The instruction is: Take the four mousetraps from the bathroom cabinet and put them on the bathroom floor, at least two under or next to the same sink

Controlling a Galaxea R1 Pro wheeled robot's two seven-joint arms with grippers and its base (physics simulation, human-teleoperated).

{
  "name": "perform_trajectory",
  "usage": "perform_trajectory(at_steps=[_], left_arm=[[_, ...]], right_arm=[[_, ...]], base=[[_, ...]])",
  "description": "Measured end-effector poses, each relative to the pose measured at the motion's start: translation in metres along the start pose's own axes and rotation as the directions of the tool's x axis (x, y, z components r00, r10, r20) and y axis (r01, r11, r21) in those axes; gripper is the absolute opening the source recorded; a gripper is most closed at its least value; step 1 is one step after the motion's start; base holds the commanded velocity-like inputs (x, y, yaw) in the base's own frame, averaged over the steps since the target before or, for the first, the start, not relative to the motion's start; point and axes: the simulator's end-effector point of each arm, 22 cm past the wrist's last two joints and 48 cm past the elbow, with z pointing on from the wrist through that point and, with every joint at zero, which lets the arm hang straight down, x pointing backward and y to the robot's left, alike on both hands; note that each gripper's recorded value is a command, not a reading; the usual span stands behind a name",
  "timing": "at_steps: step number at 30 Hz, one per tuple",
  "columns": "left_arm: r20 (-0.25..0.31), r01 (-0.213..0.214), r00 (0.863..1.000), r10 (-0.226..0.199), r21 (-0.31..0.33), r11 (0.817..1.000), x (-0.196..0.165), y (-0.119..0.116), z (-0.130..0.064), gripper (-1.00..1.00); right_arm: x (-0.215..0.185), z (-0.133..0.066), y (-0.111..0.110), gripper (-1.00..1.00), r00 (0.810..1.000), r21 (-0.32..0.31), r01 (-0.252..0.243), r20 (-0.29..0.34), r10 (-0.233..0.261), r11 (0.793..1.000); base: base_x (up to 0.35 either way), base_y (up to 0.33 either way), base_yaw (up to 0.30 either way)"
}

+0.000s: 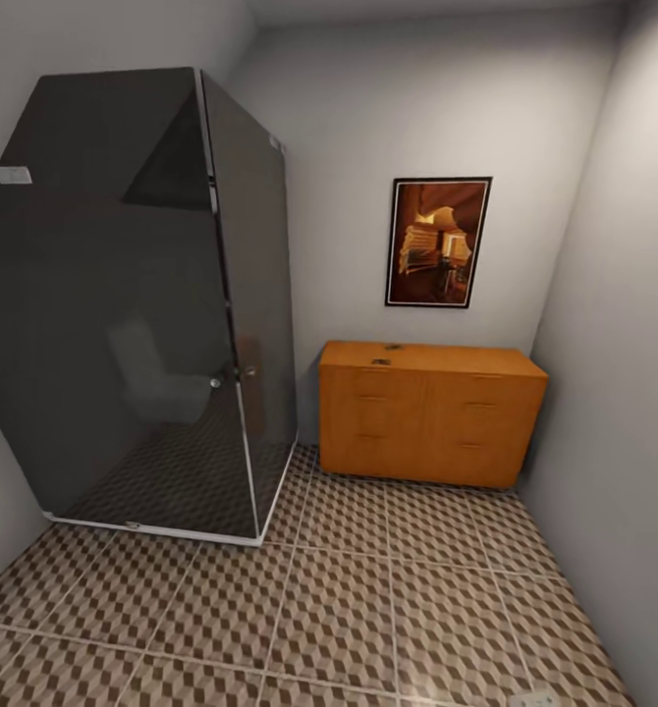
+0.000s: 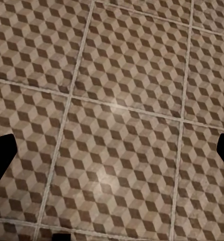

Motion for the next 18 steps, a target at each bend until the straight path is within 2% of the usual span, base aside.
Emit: perform_trajectory(at_steps=[11, 18], left_arm=[[0.000, 0.000, 1.000, 0.000, 0.000, 1.000, 0.0000, 0.0000, 0.0000, 1.00], [-0.001, 0.000, 1.000, 0.000, -0.001, 1.000, 0.0003, 0.0002, 0.0000, 1.00]], right_arm=[[0.0000, 0.0000, -0.0001, 1.00, 1.000, 0.000, 0.000, 0.000, 0.000, 1.000], [0.0000, 0.0000, -0.0002, 1.00, 1.000, 0.000, 0.000, 0.000, 0.000, 1.000]], base=[[0.315, 0.000, 0.000], [0.315, -0.082, 0.000]])
